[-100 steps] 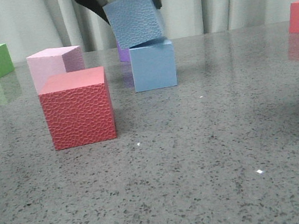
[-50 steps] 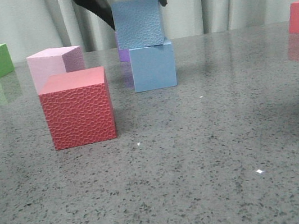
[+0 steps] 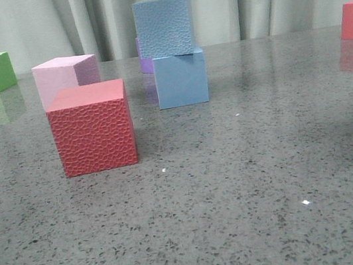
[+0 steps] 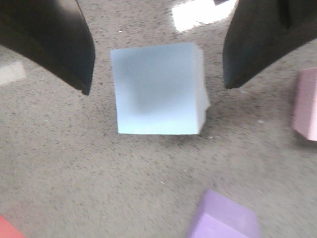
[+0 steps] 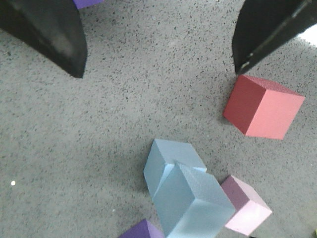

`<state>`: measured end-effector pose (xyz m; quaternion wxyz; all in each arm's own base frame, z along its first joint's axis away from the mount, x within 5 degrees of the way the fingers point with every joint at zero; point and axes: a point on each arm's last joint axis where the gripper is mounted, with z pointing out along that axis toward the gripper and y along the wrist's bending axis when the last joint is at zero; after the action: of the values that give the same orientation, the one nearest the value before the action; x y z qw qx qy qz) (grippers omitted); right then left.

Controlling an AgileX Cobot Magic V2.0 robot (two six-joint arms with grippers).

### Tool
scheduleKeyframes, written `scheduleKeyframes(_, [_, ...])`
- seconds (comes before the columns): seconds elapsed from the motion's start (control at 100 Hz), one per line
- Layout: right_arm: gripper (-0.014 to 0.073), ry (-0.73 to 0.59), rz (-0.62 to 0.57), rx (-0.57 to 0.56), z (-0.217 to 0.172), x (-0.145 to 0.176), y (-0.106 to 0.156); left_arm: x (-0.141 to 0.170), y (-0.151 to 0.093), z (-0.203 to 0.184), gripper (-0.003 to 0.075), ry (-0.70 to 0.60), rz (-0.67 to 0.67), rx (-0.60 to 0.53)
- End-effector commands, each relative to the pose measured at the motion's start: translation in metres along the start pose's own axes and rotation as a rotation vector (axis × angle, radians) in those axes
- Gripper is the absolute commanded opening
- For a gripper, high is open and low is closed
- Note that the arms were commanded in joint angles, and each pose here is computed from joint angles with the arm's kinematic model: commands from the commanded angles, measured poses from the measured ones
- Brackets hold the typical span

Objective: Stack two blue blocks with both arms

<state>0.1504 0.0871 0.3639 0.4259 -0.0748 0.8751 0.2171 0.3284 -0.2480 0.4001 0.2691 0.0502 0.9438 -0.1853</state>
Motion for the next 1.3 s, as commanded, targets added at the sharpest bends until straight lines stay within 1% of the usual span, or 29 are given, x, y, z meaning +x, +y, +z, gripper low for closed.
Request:
scheduleKeyframes(0.0, [0.0591, -0.13, -0.035, -0.021, -0.015, -0.013, 0.003, -0.003, -0.008, -0.055, 0.0513, -0.149, 0.061, 0.009])
scheduleKeyframes(0.1, [0.0591, -0.159, -0.07, -0.002, -0.022, -0.013, 0.001, 0.003, -0.008, -0.072, 0.0513, -0.184, 0.123, -0.063])
scheduleKeyframes(0.28, [0.059, -0.218, -0.103, 0.007, -0.039, -0.012, -0.001, 0.012, -0.011, -0.094, 0.0507, -0.221, 0.181, -0.091])
scheduleKeyframes(0.36, [0.0575, -0.243, -0.108, 0.004, -0.048, -0.011, -0.001, 0.017, -0.009, -0.1, 0.0468, -0.233, 0.198, -0.111])
scheduleKeyframes(0.43, [0.0526, -0.264, -0.116, 0.004, -0.054, -0.007, -0.003, 0.023, -0.006, -0.105, 0.0417, -0.235, 0.207, -0.111])
scheduleKeyframes(0.5, [0.0447, -0.282, -0.126, 0.008, -0.059, -0.001, -0.005, 0.028, -0.005, -0.111, 0.0356, -0.256, 0.228, -0.102])
scheduleKeyframes(0.57, [0.0346, -0.293, -0.129, 0.006, -0.061, 0.008, -0.009, 0.034, -0.003, -0.116, 0.0288, -0.292, 0.257, -0.099])
scheduleKeyframes(0.58, [0.0313, -0.292, -0.129, 0.006, -0.061, 0.011, -0.01, 0.035, -0.004, -0.117, 0.0281, -0.299, 0.263, -0.092])
scheduleKeyframes(0.59, [0.0313, -0.297, -0.129, 0.004, -0.062, 0.011, -0.01, 0.037, -0.004, -0.118, 0.0274, -0.302, 0.267, -0.093])
scheduleKeyframes(0.62, [0.0257, -0.299, -0.129, 0.003, -0.063, 0.015, -0.011, 0.04, -0.003, -0.12, 0.0237, -0.316, 0.281, -0.091])
scheduleKeyframes(0.64, [0.0235, -0.307, -0.13, 0.001, -0.064, 0.017, -0.012, 0.041, -0.002, -0.122, 0.0216, -0.326, 0.287, -0.093])
scheduleKeyframes(0.76, [0.0022, -0.324, -0.13, -0.005, -0.068, 0.033, -0.018, 0.054, 0.004, -0.129, 0.0092, -0.345, 0.309, -0.069])
scheduleKeyframes(0.83, [-0.0087, -0.336, -0.13, -0.009, -0.072, 0.042, -0.02, 0.061, 0.01, -0.131, 0.0021, -0.354, 0.317, -0.059])
scheduleKeyframes(0.87, [-0.013, -0.347, -0.13, -0.012, -0.075, 0.046, -0.022, 0.066, 0.014, -0.131, -0.0012, -0.356, 0.324, -0.054])
scheduleKeyframes(0.92, [-0.0118, -0.359, -0.131, -0.015, -0.078, 0.051, -0.024, 0.073, 0.02, -0.134, -0.0019, -0.369, 0.332, -0.043])
scheduleKeyframes(1.07, [-0.0121, -0.402, -0.131, -0.027, -0.087, 0.065, -0.029, 0.096, 0.035, -0.135, -0.0019, -0.405, 0.359, -0.001])
scheduleKeyframes(1.29, [-0.0121, -0.518, -0.151, -0.05, -0.097, 0.084, -0.035, 0.135, 0.059, -0.13, -0.0019, -0.471, 0.402, 0.086])
